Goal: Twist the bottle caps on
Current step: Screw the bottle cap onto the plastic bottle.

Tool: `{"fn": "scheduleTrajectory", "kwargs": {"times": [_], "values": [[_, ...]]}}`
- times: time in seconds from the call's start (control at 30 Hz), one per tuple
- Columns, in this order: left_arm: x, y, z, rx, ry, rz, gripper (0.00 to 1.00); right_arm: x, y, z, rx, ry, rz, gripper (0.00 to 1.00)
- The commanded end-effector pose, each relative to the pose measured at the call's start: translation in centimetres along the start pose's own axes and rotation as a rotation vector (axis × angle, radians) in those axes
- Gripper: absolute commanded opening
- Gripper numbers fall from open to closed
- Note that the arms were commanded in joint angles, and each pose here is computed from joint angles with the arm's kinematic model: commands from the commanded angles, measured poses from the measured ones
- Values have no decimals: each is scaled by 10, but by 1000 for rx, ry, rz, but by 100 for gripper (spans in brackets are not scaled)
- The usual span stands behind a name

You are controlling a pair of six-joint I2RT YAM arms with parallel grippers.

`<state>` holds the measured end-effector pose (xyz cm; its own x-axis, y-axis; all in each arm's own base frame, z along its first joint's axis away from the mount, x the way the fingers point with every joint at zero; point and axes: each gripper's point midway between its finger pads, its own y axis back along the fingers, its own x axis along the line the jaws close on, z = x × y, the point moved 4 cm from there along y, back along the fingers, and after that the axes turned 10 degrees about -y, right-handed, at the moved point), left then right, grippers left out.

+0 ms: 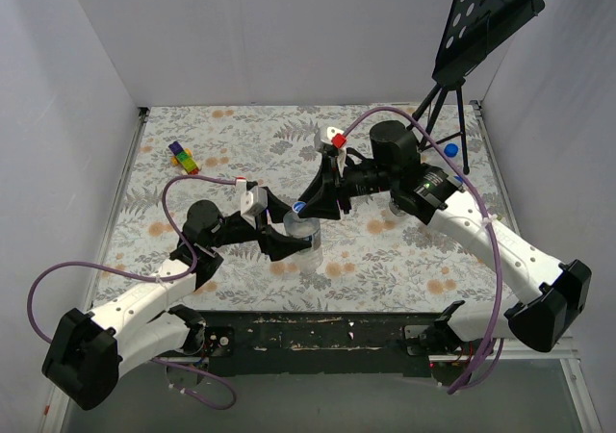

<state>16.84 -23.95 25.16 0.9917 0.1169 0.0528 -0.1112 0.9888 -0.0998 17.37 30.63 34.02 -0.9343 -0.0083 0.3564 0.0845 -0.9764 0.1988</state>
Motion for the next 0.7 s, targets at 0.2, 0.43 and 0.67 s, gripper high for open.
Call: {"fn": "scheduleTrajectory", "kwargs": {"times": [0.2, 0.43, 0.67], "values": [[-1, -1, 20, -24, -37, -25, 0, 3, 0, 4, 47, 15, 37, 19], [-3, -2, 17, 16, -13, -68, 0, 1, 2, 6, 114, 43, 26, 13], [-2, -4, 10, 57, 12, -90, 0, -1, 6, 2, 187, 30, 5, 13]]}}
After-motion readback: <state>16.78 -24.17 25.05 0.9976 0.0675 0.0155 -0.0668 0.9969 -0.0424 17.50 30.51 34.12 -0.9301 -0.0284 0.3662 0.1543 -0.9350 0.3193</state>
